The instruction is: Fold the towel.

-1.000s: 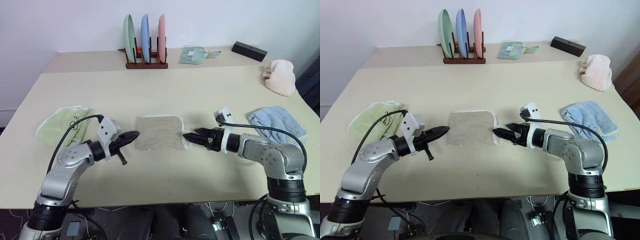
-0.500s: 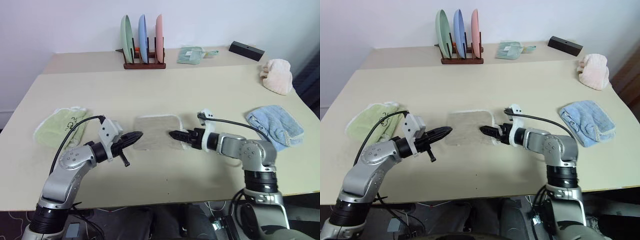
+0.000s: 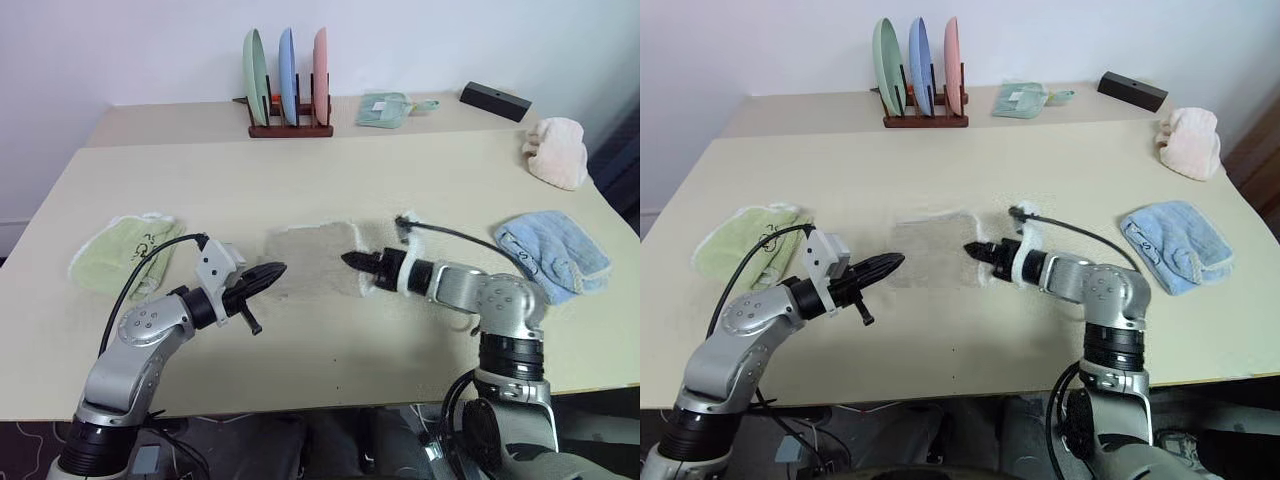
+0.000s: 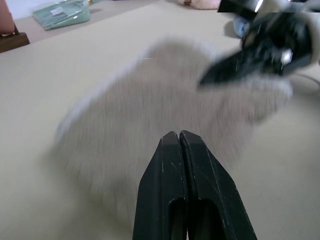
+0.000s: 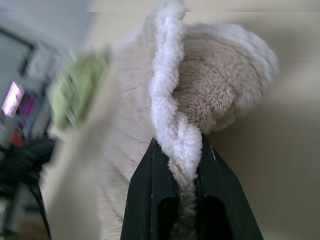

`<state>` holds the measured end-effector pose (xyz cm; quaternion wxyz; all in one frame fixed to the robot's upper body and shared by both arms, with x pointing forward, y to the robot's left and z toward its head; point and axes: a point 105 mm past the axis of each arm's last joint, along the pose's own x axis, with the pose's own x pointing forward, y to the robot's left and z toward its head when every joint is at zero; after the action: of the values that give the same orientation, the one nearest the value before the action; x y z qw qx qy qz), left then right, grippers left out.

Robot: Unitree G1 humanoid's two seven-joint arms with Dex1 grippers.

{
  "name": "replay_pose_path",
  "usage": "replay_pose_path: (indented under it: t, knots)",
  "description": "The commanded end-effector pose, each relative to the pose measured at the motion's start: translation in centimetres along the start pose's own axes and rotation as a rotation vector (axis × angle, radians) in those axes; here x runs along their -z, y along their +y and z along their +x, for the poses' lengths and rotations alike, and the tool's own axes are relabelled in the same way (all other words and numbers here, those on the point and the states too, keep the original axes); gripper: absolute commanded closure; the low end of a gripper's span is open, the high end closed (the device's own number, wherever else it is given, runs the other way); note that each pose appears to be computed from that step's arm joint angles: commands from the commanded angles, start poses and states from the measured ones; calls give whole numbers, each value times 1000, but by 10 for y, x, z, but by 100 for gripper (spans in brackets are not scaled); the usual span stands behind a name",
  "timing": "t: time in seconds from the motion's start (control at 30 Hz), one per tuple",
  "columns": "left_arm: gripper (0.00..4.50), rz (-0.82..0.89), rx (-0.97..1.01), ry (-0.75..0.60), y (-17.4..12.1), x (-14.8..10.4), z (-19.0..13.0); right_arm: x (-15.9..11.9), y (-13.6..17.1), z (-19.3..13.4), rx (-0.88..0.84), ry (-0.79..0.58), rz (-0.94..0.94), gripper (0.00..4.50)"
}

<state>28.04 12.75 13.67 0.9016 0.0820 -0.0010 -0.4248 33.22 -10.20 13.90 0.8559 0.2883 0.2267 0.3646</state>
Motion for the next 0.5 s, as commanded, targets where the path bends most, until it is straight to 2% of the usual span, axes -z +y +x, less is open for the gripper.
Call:
replay_pose_path:
  t: [0.03, 0.17, 0.27, 0.37, 0.5]
  knots:
    - [450, 22, 22, -37, 0, -9, 3, -65, 5, -50, 38, -275, -88, 437]
    - [450, 9, 67, -50, -1, -9, 15, -110, -18, -119, 247, -497, -95, 437]
    - [450, 10, 115, -56, -3, -8, 26, -126, -32, -168, 382, -642, -61, 437]
    - [450, 19, 148, -65, -3, -8, 36, -120, -58, -212, 549, -757, 52, 437]
    - [450, 22, 176, -82, -3, -11, 47, -91, -90, -241, 717, -794, 204, 437]
